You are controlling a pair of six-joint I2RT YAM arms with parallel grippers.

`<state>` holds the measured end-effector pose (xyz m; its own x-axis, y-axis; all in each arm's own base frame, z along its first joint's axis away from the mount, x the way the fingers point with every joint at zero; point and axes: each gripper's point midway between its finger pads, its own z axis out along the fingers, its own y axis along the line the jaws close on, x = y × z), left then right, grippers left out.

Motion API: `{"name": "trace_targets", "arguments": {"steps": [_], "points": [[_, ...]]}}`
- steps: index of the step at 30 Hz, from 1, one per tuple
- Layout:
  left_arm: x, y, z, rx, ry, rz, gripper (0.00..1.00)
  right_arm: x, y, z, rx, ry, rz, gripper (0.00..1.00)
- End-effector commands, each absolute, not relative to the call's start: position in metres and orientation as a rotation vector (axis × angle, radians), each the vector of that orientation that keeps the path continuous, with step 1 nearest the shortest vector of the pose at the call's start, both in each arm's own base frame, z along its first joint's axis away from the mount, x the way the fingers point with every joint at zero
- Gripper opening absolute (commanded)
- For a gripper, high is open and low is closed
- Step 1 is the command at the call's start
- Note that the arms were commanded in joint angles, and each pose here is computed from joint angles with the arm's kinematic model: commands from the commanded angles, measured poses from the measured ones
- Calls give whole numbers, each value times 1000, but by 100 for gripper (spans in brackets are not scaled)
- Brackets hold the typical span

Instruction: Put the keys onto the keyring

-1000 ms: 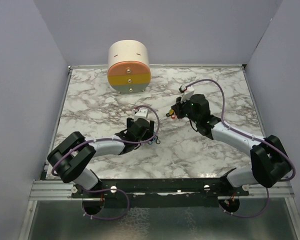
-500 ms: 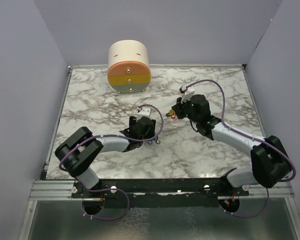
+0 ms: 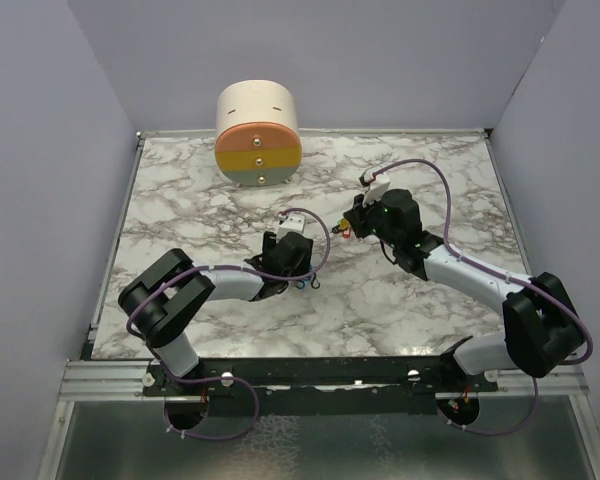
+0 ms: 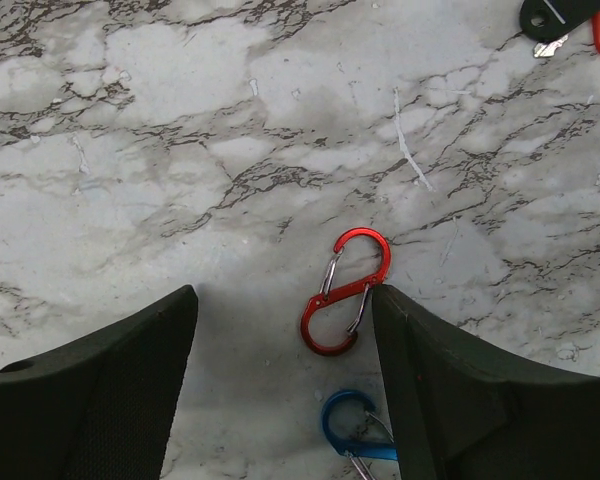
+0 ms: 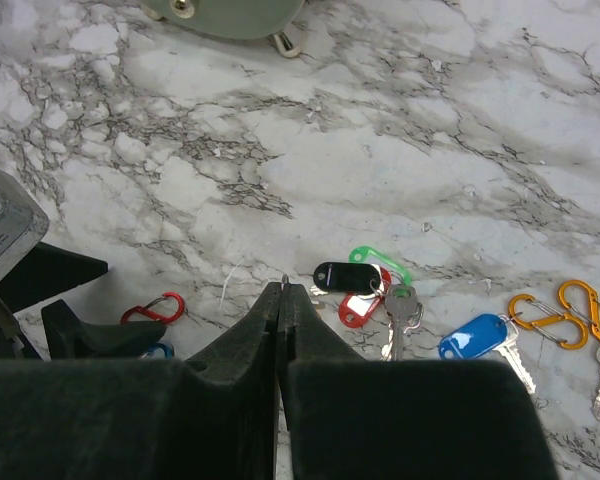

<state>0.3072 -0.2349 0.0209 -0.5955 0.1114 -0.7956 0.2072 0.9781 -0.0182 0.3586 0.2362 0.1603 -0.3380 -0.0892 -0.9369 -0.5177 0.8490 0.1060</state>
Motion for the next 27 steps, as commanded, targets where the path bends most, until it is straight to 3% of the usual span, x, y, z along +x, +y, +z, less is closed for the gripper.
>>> {"name": "trace_targets", "arguments": {"steps": [1, 11, 20, 27], "points": [[311, -241, 16, 254, 2225, -137, 71, 354, 241, 170, -459, 1843, 502, 1], [304, -244, 9, 277, 2253, -172, 55, 355, 241, 169, -462, 1845, 497, 1], [297, -245, 4, 296, 2271, -188, 52, 355, 242, 169, -463, 1845, 499, 1], [294, -250, -3, 325, 2289, -196, 34, 354, 241, 169, -464, 1847, 499, 1]]}}
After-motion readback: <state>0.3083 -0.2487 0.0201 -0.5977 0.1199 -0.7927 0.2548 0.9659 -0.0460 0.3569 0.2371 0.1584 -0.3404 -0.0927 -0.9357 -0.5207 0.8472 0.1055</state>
